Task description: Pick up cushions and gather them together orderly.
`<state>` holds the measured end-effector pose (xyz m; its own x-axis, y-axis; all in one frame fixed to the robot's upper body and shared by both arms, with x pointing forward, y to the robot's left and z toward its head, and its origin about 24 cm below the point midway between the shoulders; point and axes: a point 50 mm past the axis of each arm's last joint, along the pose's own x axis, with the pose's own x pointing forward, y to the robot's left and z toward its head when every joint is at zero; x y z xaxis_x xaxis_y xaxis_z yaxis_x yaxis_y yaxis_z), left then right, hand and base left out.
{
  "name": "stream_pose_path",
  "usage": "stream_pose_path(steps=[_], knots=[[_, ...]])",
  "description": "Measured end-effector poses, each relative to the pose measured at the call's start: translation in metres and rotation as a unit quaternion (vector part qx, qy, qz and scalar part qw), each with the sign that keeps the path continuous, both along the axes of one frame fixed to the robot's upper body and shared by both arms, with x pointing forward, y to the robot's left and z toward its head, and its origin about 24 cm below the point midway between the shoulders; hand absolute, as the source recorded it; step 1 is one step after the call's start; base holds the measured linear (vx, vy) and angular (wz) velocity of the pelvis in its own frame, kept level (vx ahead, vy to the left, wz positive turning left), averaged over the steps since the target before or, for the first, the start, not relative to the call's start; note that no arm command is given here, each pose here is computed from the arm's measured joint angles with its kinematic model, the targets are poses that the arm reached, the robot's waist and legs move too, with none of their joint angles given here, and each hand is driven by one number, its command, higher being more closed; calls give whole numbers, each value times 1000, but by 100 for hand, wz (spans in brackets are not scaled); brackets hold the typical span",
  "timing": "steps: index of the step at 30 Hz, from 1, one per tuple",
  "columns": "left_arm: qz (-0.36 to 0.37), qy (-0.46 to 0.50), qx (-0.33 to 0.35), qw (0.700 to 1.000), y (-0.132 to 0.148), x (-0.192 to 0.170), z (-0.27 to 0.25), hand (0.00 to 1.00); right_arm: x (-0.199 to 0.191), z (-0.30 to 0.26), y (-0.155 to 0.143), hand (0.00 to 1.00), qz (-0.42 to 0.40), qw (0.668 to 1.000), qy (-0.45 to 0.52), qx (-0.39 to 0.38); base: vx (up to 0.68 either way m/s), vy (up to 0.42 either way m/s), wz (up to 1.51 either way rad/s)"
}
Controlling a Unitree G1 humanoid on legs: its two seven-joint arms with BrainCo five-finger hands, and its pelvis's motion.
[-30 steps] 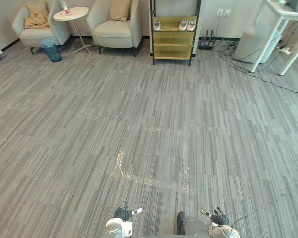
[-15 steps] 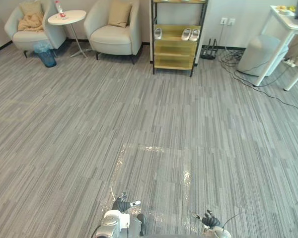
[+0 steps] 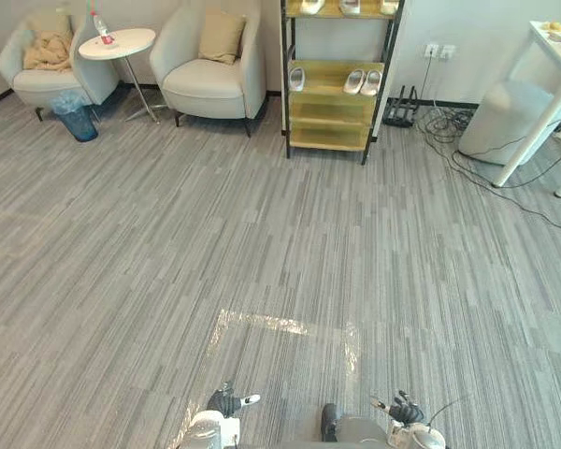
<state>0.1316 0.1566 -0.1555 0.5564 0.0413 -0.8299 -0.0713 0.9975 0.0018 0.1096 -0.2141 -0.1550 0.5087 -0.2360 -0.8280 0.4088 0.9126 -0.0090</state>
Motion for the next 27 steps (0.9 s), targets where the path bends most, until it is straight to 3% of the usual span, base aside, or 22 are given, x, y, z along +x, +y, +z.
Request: stream_pose_path(steps=[9, 16, 27], knots=[[-9, -25, -1, 1000, -4, 11, 5, 0, -4, -1, -4, 0, -20, 1000, 6, 2, 282, 35, -15], [-17, -4, 31, 999, 19, 3, 2, 0, -17, -8, 13, 0, -40, 998, 25, 28, 239, 107, -5], [-28, 22, 39, 999, 24, -10, -3, 0, -35, -10, 4, 0, -59, 997, 46, 23, 15, -38, 12]])
